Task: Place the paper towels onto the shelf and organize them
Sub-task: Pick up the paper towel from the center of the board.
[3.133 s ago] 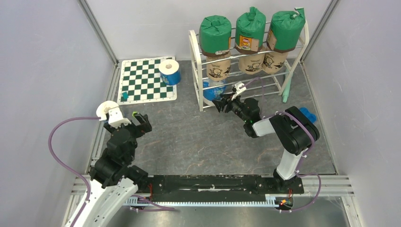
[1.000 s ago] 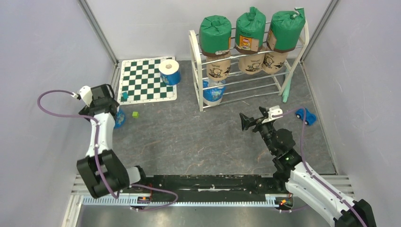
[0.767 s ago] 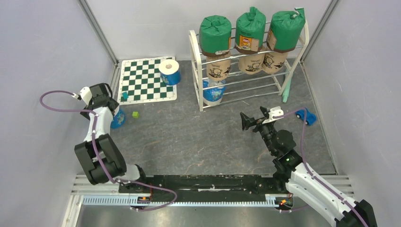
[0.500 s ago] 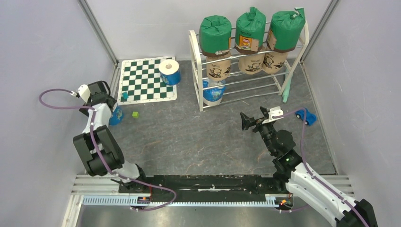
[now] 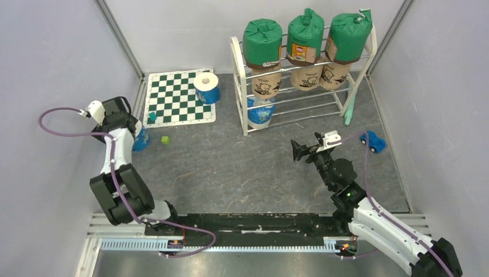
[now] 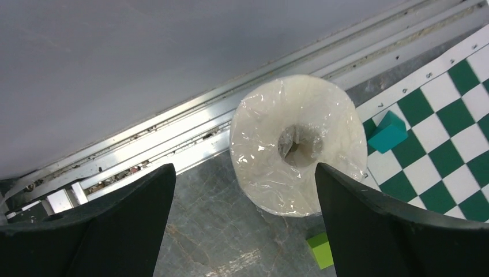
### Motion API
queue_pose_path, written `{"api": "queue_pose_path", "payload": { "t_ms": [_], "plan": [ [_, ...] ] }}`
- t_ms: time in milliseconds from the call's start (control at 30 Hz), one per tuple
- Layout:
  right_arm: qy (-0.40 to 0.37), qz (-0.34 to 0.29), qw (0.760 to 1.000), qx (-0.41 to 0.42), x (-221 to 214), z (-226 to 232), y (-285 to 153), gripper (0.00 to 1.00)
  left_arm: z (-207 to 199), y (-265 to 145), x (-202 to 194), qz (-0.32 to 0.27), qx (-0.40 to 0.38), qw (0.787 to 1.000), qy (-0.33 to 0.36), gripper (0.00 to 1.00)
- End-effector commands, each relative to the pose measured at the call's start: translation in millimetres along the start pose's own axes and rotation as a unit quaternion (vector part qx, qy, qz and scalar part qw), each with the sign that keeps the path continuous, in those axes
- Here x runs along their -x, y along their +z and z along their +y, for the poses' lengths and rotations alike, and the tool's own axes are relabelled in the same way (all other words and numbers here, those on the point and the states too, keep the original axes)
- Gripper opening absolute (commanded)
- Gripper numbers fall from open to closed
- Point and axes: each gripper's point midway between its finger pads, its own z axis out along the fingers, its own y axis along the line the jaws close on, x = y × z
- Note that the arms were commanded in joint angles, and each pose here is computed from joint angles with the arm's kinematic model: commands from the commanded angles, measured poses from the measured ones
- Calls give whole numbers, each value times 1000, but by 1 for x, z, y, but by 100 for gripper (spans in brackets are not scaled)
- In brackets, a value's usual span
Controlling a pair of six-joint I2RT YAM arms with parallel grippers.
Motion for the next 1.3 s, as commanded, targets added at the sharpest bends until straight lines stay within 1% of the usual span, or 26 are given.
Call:
{"api": "queue_pose_path", "payload": {
  "t_ms": [0, 100, 267, 433, 533, 633, 733, 833, 900, 1000, 1133, 1267],
  "plan": [
    [-14, -17, 1000, 6, 9, 5, 2, 98, 11, -12, 34, -51, 32, 998, -34, 97],
    [-20, -8, 1000, 3, 6, 4, 4, 98, 6, 3, 25, -30, 40, 999, -18, 97],
    [-29, 4, 1000, -6, 1, 1, 6, 98, -2, 29, -2, 14, 42, 999, 5, 96],
    [-35, 10, 999, -14, -2, -2, 7, 98, 0, 49, -20, 46, 59, 997, 29, 96],
    [-38, 13, 999, -14, -3, -2, 7, 98, -1, 56, -27, 59, 57, 996, 35, 94],
    [-40, 15, 999, -15, -5, -2, 8, 98, -4, 58, -34, 72, 49, 995, 37, 90],
    [-40, 14, 999, -16, -5, -3, 7, 98, -8, 53, -35, 78, 34, 996, 32, 81],
    [-41, 14, 999, -18, -4, -3, 7, 98, -13, 45, -34, 80, 13, 996, 22, 66],
    [-41, 14, 999, -17, -4, -3, 7, 98, -17, 40, -35, 83, -3, 996, 15, 58],
    [-40, 11, 999, -17, -2, -3, 7, 98, -22, 31, -37, 92, -26, 995, 4, 48],
    [-38, 10, 999, -14, -1, -2, 6, 98, -28, 11, -28, 85, -58, 995, -13, 38],
    [-37, 7, 999, -7, 1, 0, 6, 98, -32, -10, -12, 63, -91, 993, -36, 33]
  ]
}}
